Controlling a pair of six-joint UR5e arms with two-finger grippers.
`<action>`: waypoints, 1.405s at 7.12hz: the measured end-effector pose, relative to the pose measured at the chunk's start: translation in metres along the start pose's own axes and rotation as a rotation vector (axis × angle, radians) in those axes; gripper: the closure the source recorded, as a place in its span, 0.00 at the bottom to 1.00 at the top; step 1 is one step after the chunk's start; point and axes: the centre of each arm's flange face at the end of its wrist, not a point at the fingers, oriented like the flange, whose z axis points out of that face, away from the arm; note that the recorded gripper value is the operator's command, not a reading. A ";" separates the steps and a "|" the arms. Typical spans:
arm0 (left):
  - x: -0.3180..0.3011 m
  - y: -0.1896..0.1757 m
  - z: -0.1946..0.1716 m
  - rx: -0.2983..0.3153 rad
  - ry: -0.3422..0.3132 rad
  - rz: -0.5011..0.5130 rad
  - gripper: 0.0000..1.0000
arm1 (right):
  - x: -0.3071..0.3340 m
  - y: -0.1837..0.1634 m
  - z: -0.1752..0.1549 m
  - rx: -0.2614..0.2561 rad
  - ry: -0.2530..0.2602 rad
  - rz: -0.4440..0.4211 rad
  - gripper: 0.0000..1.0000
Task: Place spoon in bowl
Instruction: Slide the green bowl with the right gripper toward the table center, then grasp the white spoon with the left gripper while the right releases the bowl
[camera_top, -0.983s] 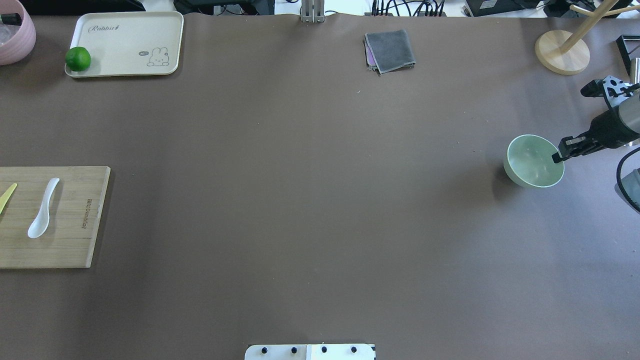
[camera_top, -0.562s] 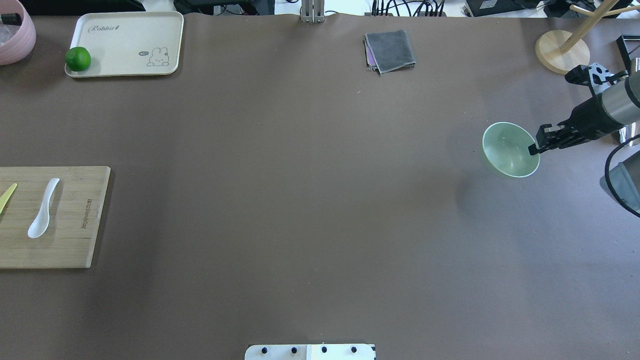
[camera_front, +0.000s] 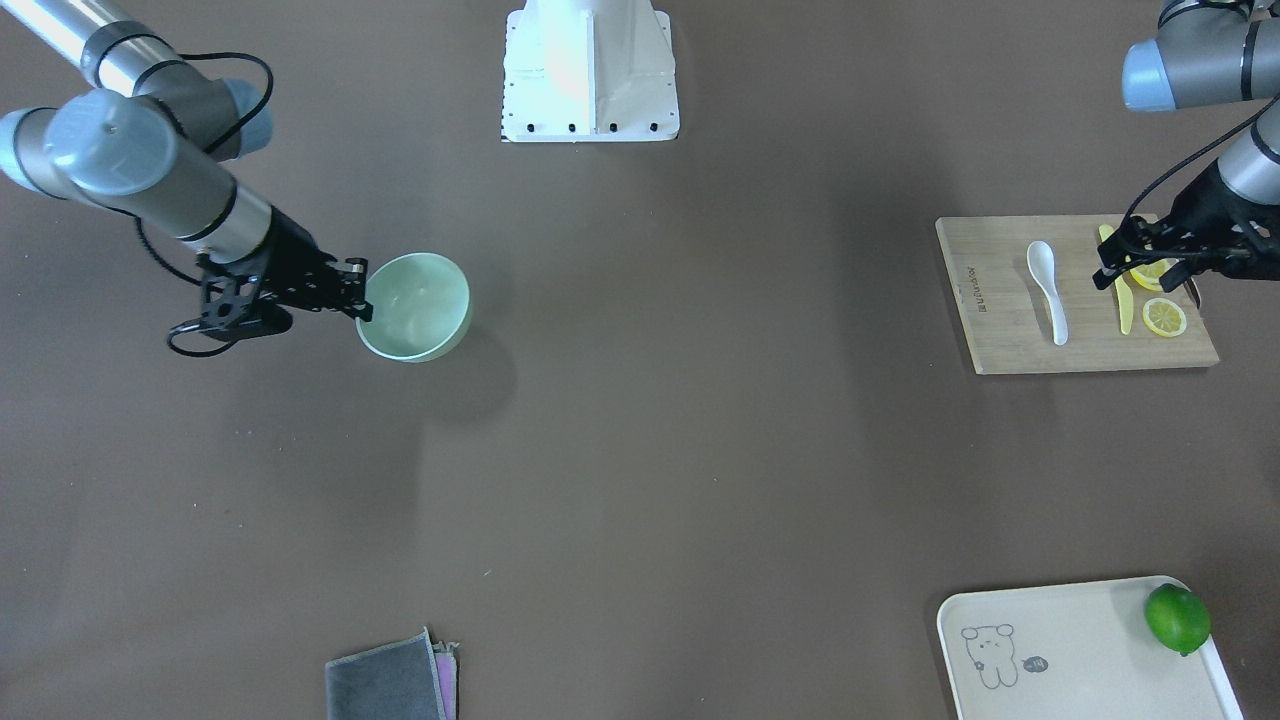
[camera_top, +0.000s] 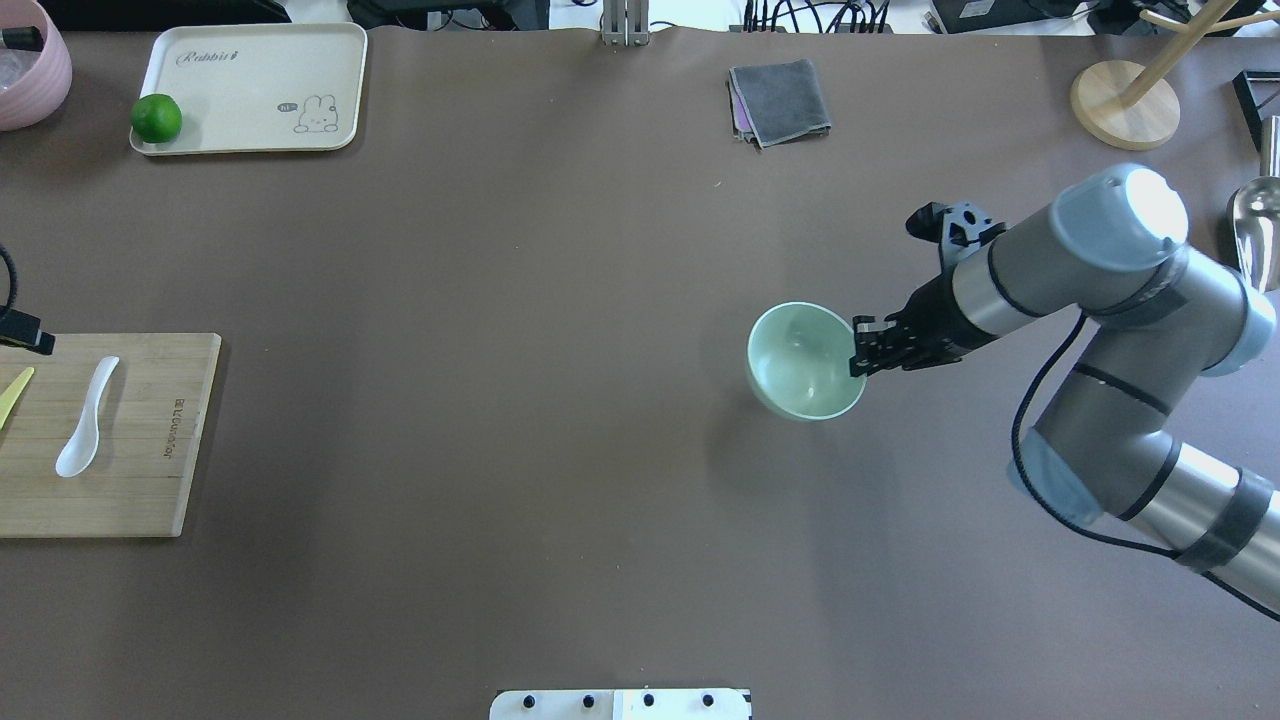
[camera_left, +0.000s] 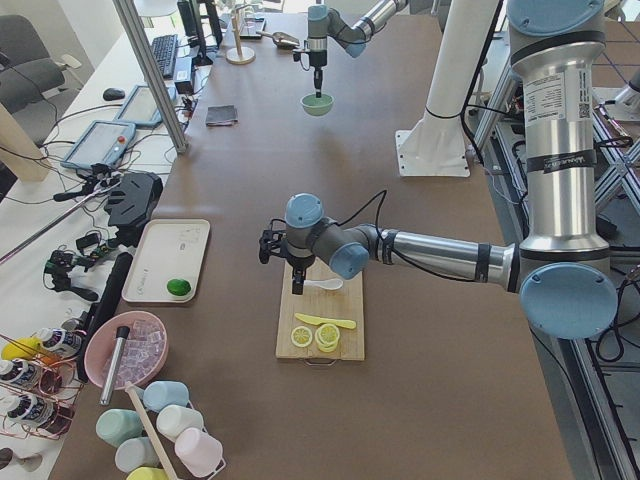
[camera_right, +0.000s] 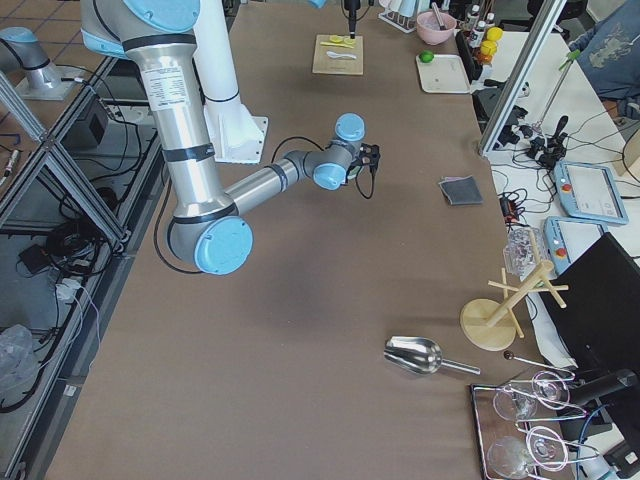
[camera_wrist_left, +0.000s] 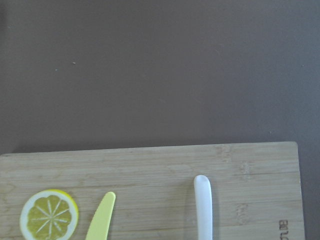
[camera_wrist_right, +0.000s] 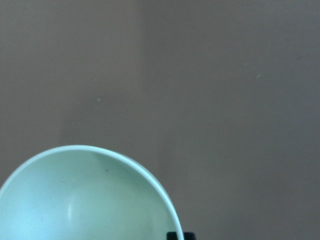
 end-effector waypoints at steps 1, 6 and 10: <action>0.006 -0.006 0.013 -0.011 -0.007 0.000 0.11 | -0.035 0.021 0.019 0.008 -0.015 0.019 1.00; 0.039 -0.016 0.043 -0.048 0.001 0.009 0.25 | -0.138 0.075 0.066 0.038 0.017 0.048 1.00; 0.034 0.000 0.058 -0.085 -0.014 0.015 0.26 | -0.157 0.076 0.068 0.055 0.034 0.049 0.00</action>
